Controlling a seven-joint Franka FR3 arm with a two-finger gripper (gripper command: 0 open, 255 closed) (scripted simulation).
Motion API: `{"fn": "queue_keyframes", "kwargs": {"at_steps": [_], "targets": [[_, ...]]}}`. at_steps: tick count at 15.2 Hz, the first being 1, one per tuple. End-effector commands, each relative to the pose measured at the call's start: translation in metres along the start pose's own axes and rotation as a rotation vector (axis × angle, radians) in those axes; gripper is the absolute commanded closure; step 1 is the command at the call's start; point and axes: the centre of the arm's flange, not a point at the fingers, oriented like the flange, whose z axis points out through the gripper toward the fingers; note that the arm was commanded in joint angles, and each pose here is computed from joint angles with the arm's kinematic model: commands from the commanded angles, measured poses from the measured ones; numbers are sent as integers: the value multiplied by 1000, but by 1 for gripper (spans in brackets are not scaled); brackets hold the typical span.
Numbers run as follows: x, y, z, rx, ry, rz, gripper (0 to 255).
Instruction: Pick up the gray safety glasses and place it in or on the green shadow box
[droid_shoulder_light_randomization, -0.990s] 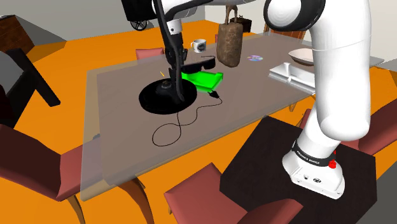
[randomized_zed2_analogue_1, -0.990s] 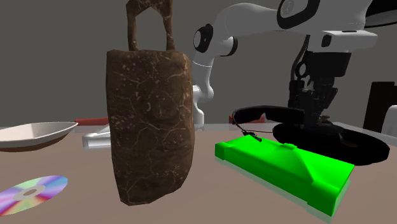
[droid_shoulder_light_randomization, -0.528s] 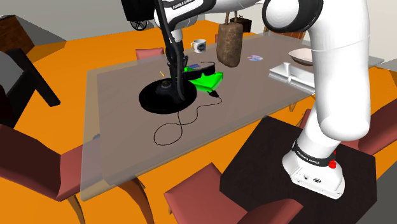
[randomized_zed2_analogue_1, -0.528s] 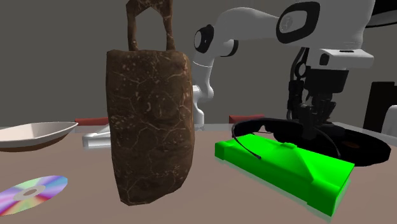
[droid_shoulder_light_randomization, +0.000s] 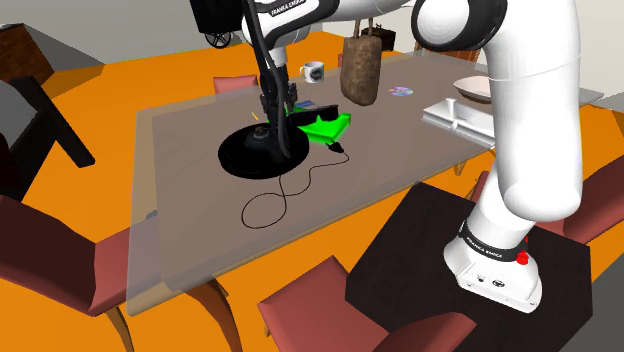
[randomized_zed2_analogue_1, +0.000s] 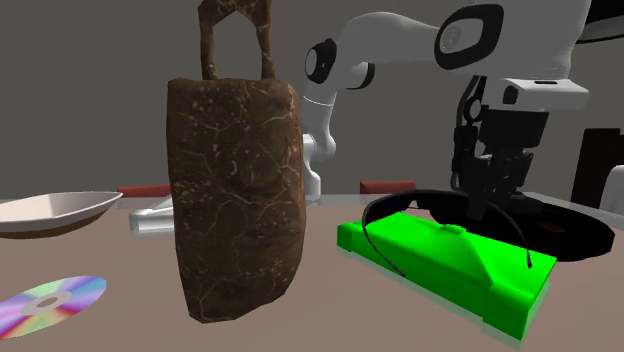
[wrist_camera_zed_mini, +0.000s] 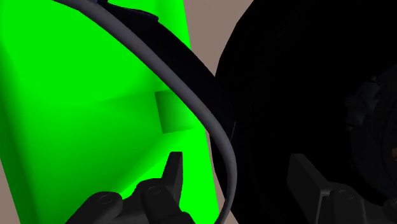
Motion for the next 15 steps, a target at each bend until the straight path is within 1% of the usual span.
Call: {"fn": "queue_keyframes", "kwargs": {"at_steps": [1, 4, 8, 15], "targets": [[0, -3, 4, 0, -6, -5, 0], [-1, -3, 2, 0, -6, -5, 0], [0, -3, -48, 0, -6, -5, 0], [0, -3, -48, 0, -6, -5, 0]]}}
